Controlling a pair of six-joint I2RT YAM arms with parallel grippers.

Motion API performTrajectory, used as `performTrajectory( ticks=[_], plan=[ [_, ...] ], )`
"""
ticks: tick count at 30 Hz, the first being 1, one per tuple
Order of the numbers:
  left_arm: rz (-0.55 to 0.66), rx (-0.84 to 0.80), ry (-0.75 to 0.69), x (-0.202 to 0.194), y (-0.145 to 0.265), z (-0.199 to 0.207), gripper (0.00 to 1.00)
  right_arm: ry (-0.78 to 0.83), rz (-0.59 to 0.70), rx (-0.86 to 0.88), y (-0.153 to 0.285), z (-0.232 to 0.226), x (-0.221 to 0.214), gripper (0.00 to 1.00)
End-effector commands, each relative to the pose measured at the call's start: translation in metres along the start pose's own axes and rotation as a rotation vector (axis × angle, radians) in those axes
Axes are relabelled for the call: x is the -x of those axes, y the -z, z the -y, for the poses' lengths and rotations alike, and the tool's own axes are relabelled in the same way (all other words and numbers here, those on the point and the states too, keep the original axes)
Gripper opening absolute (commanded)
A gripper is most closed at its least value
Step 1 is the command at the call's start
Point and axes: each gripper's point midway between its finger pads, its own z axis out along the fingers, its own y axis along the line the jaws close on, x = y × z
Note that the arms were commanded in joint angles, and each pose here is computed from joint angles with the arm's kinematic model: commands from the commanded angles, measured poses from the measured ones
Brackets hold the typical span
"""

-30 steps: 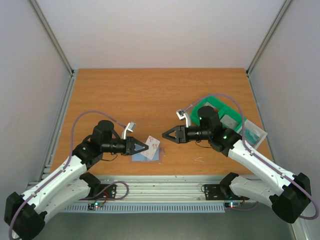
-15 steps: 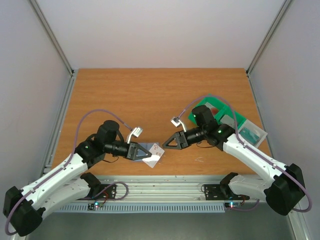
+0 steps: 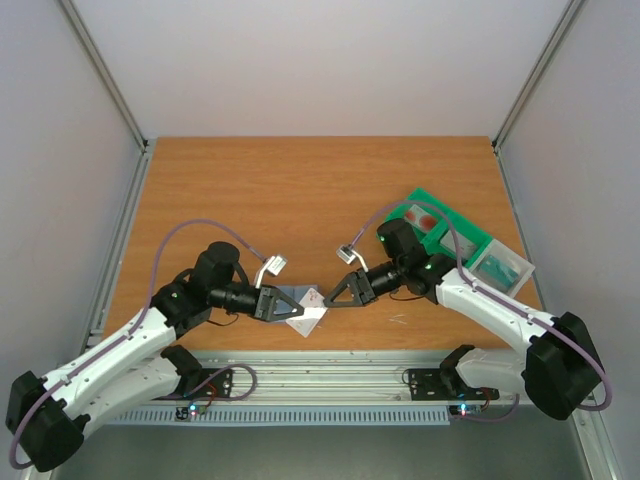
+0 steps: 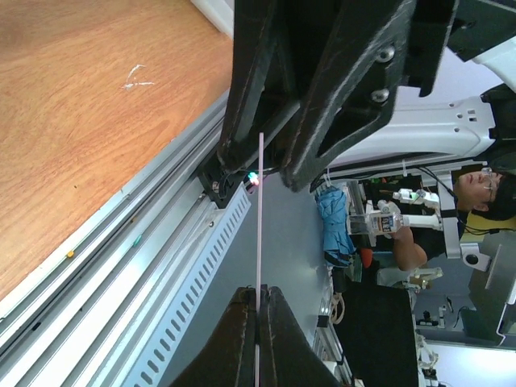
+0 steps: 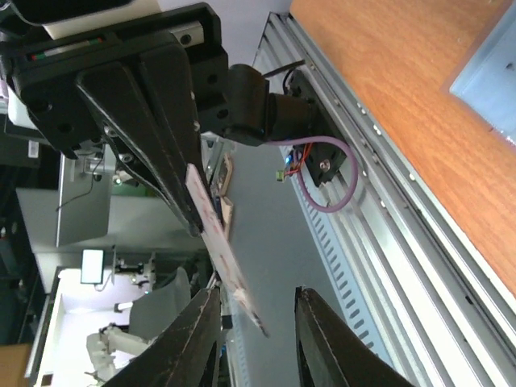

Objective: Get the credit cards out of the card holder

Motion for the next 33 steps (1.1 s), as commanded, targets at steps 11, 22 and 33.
performTrajectory(
  ticks=[11, 22, 33],
  plan=[
    [0.027, 0.006, -0.03, 0.005, -0.001, 0.001, 0.05, 0.022, -0.009, 0.067, -0.004, -0.008, -0.005, 0.01],
    [0.141, 0.29, 0.007, 0.022, 0.018, -0.032, 0.78, -0.018, 0.167, -0.059, 0.004, 0.005, 0.019, 0.01],
    [0.315, 0.469, -0.027, 0.028, 0.058, -0.042, 0.99, -0.15, 0.519, -0.459, 0.062, 0.054, 0.055, 0.01]
  ],
)
